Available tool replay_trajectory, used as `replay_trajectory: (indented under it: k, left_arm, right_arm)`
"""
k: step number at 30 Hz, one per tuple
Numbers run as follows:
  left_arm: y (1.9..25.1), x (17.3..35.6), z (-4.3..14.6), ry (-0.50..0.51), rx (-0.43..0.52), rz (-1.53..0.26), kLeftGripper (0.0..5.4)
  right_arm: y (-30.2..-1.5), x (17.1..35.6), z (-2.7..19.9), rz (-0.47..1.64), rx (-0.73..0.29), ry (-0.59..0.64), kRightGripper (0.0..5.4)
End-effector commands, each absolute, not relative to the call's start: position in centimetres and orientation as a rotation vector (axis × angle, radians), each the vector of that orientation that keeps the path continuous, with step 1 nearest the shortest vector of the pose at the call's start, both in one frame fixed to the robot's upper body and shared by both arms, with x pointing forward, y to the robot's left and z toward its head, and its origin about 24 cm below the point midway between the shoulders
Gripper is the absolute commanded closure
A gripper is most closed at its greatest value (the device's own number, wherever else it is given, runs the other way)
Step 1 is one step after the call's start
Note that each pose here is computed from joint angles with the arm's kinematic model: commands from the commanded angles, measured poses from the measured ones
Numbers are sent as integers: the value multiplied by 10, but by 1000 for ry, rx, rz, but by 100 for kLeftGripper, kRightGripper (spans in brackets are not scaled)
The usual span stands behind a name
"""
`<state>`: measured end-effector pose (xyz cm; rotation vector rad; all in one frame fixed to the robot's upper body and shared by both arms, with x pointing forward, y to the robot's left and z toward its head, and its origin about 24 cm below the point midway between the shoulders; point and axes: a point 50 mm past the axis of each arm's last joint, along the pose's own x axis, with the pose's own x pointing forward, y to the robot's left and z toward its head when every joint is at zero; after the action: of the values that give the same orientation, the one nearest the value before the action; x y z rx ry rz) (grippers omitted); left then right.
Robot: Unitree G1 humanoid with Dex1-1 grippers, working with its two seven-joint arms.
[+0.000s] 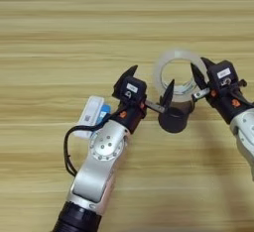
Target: Move the objects on the table
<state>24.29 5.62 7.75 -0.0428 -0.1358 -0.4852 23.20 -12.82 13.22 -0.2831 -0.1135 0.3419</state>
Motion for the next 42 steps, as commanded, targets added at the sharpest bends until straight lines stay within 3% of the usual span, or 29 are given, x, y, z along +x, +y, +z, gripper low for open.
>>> replay_trajectory:
  k: [1,17,42]
  left_arm:
    - [57,245,78,-137,-44,-472,0]
    - [56,246,72,-107,-36,-471,0]
    - [61,247,66,-88,-19,-454,253]
  right_arm:
    - [-123,228,135,370,-289,-136,432]
    - [-110,221,132,424,-283,-139,433]
    - [-113,229,122,401,-303,-114,433]
